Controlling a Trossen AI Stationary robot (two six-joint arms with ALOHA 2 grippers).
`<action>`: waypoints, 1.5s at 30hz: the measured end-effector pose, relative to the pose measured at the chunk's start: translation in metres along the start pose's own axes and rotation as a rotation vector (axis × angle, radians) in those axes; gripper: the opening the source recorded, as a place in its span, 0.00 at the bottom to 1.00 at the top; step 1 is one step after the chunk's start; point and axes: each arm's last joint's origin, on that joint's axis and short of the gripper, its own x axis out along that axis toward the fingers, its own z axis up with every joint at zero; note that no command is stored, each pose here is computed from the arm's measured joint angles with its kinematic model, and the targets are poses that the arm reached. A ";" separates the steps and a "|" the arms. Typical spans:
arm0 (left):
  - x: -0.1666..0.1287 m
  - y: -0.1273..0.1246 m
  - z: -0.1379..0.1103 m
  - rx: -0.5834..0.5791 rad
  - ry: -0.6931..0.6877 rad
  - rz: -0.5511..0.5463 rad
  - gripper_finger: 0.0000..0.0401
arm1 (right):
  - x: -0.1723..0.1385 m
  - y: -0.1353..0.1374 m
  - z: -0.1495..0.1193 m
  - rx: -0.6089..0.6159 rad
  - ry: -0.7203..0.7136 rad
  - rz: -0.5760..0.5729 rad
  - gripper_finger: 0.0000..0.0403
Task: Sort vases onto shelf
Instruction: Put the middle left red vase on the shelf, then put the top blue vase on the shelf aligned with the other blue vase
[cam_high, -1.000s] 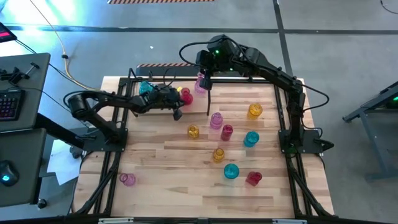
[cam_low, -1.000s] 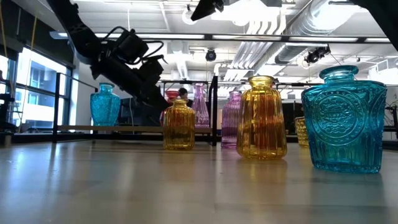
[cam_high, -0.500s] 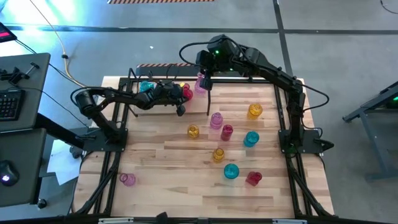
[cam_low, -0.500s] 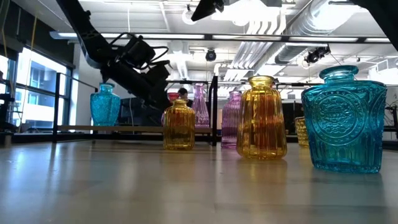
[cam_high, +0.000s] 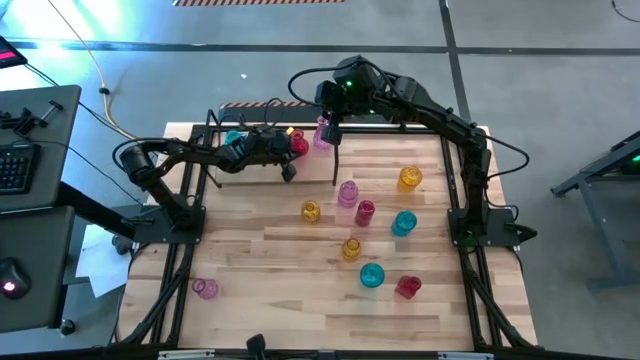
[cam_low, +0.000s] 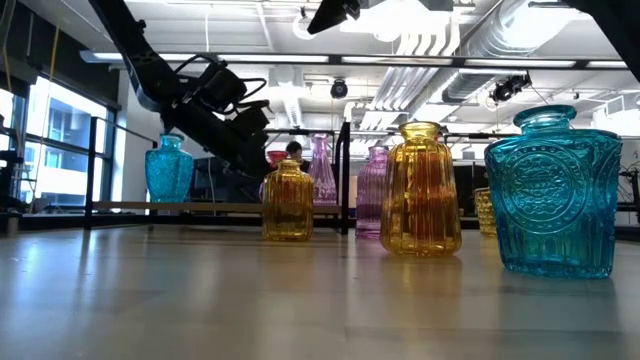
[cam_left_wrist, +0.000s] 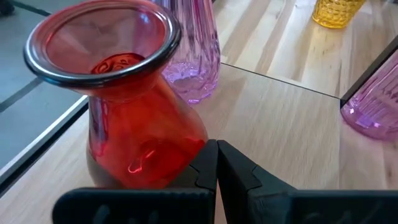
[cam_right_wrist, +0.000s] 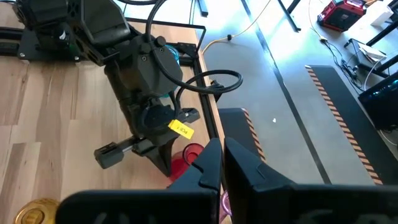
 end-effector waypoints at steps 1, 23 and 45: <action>0.000 0.001 0.000 0.003 0.000 0.001 0.00 | 0.000 0.000 0.000 0.000 0.001 0.000 0.00; -0.002 -0.008 0.005 0.004 -0.028 -0.099 0.00 | 0.000 0.001 -0.001 0.022 0.013 0.013 0.00; -0.173 -0.085 0.054 0.165 -0.176 -0.347 0.00 | -0.016 0.092 -0.015 -0.128 0.334 0.257 0.00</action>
